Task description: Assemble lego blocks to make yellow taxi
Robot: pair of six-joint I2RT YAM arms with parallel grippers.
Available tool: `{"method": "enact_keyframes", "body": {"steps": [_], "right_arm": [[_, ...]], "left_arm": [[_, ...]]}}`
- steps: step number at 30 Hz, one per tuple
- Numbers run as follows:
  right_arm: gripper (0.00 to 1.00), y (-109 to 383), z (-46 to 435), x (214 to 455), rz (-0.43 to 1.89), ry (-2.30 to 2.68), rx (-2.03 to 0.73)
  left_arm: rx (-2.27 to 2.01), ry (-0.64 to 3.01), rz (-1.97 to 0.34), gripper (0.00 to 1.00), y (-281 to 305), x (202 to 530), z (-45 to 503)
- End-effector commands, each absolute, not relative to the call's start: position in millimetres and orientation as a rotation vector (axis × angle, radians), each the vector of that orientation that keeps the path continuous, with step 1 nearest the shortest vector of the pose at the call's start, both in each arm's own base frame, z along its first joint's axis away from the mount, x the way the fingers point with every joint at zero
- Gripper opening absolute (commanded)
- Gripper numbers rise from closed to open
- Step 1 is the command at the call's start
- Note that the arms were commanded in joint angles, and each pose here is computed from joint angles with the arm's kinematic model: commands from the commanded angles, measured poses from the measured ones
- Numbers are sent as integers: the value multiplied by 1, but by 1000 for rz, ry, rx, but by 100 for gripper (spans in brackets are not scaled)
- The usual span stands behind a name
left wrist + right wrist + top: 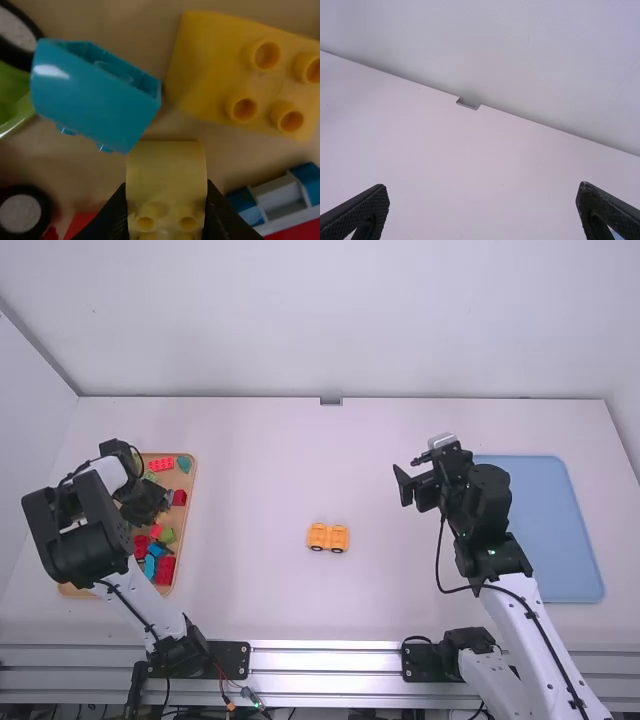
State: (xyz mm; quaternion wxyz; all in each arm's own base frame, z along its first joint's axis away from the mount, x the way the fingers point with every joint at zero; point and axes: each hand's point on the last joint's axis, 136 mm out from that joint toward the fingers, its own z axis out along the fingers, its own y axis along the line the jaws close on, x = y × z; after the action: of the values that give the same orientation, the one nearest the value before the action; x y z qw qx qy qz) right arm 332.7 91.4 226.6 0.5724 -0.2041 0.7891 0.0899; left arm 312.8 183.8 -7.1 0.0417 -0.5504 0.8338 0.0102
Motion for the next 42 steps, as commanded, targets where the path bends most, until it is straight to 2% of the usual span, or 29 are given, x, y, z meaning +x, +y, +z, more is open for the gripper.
{"method": "enact_keyframes", "body": {"steps": [1, 13, 20, 28, 31, 35, 42], "right_arm": [[99, 92, 244, 333, 212, 1809, -478], [99, 93, 244, 333, 213, 1811, -478], [99, 92, 244, 333, 215, 1812, -474], [99, 92, 242, 333, 216, 1821, -476], [99, 92, 242, 333, 217, 1822, -476], [99, 92, 241, 332, 217, 1825, -477], [99, 92, 238, 331, 218, 1837, -477]], "left_arm": [[-1658, 2560, 22, 4, 188, 325, 7], [-1578, 2580, 11, 2, 160, 342, 54], [-1434, 2523, 3, 2, 91, 335, 79], [-1121, 2660, -303, 2, -29, 332, 76], [-1148, 2701, -350, 2, -54, 320, 68], [-1609, 2586, -359, 2, -85, 294, 50], [-1768, 2416, -296, 2, -104, 297, 41]]}}
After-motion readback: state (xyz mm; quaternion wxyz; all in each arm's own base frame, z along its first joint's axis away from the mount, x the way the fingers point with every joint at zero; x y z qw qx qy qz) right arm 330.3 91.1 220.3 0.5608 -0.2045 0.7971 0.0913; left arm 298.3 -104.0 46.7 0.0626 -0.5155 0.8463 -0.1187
